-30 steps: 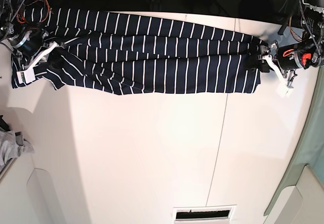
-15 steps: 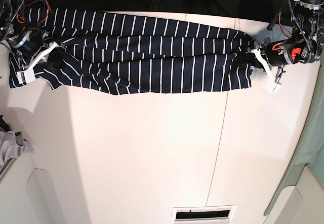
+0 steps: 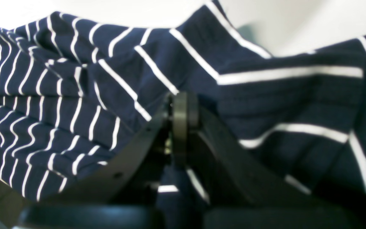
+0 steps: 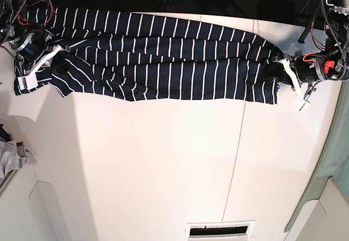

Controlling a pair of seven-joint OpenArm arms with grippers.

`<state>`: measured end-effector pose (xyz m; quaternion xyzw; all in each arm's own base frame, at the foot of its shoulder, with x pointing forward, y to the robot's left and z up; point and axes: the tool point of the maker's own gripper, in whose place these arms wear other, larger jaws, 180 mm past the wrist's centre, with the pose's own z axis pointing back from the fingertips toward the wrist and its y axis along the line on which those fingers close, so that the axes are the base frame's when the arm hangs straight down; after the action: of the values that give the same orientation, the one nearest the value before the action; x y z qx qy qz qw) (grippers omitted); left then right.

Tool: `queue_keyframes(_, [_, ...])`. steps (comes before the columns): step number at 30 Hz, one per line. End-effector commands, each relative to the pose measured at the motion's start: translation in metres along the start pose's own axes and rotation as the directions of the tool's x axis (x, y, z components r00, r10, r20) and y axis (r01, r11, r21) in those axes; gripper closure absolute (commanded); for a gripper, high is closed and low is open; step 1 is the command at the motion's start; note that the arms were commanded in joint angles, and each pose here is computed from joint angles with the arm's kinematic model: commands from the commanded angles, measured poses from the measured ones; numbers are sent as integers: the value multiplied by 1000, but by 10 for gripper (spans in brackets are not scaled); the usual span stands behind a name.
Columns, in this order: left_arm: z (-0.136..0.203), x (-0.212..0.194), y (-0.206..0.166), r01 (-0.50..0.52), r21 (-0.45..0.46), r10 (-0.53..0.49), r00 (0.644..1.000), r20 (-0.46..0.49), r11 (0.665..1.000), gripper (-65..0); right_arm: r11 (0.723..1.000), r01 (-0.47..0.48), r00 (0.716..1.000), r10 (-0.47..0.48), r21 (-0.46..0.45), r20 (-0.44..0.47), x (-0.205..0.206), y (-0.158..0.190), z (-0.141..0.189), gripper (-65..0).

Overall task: Layout the t-shirt on the table in an organized manner, then fold the t-shirt properly
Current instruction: 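Lift the strip end with the left gripper and fold it toward the right gripper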

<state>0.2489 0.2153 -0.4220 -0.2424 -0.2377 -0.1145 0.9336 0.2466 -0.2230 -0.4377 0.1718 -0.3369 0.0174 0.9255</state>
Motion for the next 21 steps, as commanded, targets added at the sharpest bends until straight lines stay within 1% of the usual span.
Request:
queue_keyframes(1, [8,16,3,34,11,-35,999,33,999,0,1000,-13,999,13,-1,45,16,-3,4,0])
queue_keyframes(4, [9,29,8,63,36,-64,997,43,997,0,1000,-13,999,13,-1,45,16,-3,4,0])
queue_keyframes(7, [12,52,10,90,53,-94,993,77,994,0,1000,-13,999,13,-1,46,16,-3,4,0])
queue_keyframes(10, [16,67,19,128,102,-136,988,74,987,0,1000,-5,999,4,6,53,17,-2,4,0])
queue_keyframes(12, [18,75,23,147,129,-157,985,72,981,0,1000,13,997,-14,22,75,22,1,5,0])
queue_keyframes(16, [23,92,31,176,173,-191,979,77,969,0,996,68,985,-76,55,156,41,1,13,0])
queue_keyframes(19, [27,106,37,202,217,-227,969,95,955,0,996,82,979,-89,41,184,50,-7,19,0])
queue_keyframes(21, [30,111,42,221,250,-250,964,89,943,0,995,94,975,-99,33,200,53,-12,22,0])
